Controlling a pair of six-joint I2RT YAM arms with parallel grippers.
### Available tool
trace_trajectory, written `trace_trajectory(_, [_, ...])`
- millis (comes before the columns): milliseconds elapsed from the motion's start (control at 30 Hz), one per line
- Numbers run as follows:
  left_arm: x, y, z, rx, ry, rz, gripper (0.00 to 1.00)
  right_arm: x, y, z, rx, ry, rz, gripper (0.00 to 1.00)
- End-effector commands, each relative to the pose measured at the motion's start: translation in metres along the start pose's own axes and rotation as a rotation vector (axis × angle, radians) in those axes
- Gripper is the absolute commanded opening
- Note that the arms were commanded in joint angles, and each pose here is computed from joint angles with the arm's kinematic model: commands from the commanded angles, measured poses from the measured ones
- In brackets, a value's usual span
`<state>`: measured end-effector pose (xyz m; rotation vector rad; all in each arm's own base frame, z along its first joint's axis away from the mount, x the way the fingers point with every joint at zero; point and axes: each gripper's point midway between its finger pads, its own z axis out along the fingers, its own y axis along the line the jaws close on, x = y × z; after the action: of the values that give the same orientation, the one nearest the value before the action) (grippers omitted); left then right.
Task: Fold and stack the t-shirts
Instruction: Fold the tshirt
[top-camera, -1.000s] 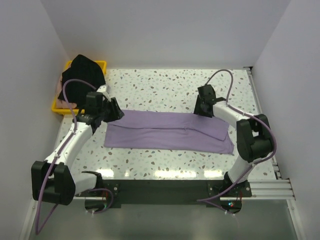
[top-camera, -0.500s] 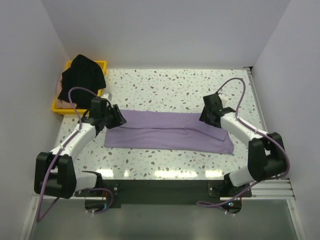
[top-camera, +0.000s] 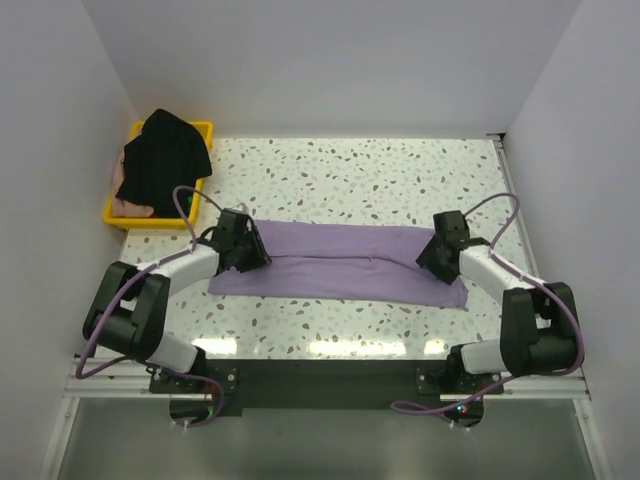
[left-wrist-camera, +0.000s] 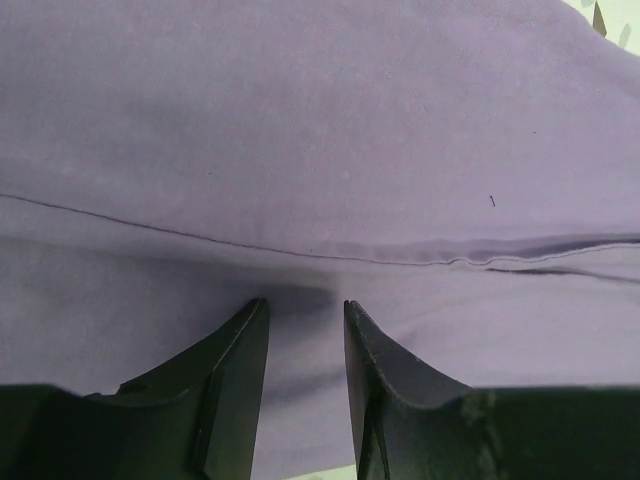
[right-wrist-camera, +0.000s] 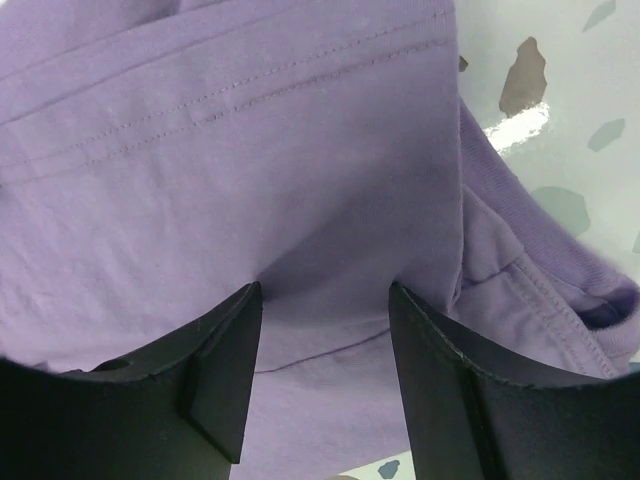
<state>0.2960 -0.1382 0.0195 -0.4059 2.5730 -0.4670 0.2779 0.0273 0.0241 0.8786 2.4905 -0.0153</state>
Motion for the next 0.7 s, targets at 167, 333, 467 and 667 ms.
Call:
trace_trajectory(167, [0.018, 0.020, 0.013, -0.094, -0.035, 0.016, 0.39, -0.022, 0.023, 0.022, -0.024, -0.020, 0.042, 0.56])
trace_trajectory(333, [0.039, 0.023, 0.013, -0.088, -0.012, 0.003, 0.36, -0.062, 0.047, 0.034, -0.003, -0.065, -0.016, 0.56])
trace_trajectory(467, [0.060, 0.017, 0.008, -0.070, 0.025, 0.008, 0.35, -0.085, 0.071, 0.051, 0.017, -0.043, -0.097, 0.57])
trace_trajectory(667, [0.105, -0.002, -0.001, -0.031, 0.103, 0.015, 0.34, -0.125, 0.129, 0.079, -0.054, -0.023, -0.162, 0.58])
